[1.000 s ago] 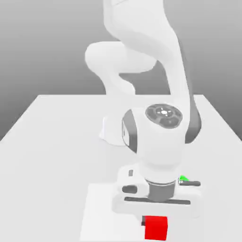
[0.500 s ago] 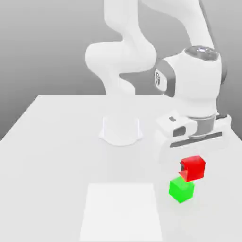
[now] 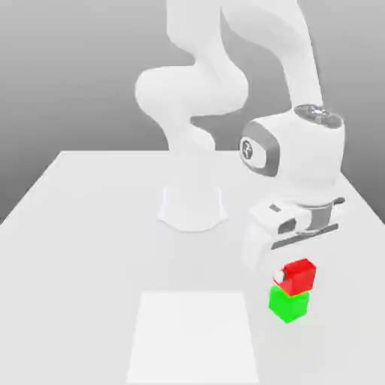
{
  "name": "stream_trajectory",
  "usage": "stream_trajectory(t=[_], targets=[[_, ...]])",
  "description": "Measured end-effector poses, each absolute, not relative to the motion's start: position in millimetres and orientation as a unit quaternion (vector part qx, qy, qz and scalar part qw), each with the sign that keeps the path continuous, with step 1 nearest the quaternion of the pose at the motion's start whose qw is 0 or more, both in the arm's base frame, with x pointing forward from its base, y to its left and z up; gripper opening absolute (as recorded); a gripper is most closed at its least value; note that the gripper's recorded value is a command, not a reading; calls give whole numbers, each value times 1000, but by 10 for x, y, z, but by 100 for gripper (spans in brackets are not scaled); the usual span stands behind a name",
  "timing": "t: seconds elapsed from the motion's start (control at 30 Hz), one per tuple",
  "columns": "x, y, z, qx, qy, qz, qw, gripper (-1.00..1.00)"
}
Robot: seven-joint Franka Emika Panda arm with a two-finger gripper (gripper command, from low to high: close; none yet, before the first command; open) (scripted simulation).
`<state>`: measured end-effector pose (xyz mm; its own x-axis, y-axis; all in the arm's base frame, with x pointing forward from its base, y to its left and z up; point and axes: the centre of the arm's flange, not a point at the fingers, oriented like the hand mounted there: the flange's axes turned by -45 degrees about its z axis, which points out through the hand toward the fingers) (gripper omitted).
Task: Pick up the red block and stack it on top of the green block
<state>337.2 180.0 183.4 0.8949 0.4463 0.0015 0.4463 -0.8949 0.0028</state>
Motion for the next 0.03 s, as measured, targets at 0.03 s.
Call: stream_trajectory(t=[0.03], targets=[[3372, 1800, 1834, 973, 229, 1, 1, 100]])
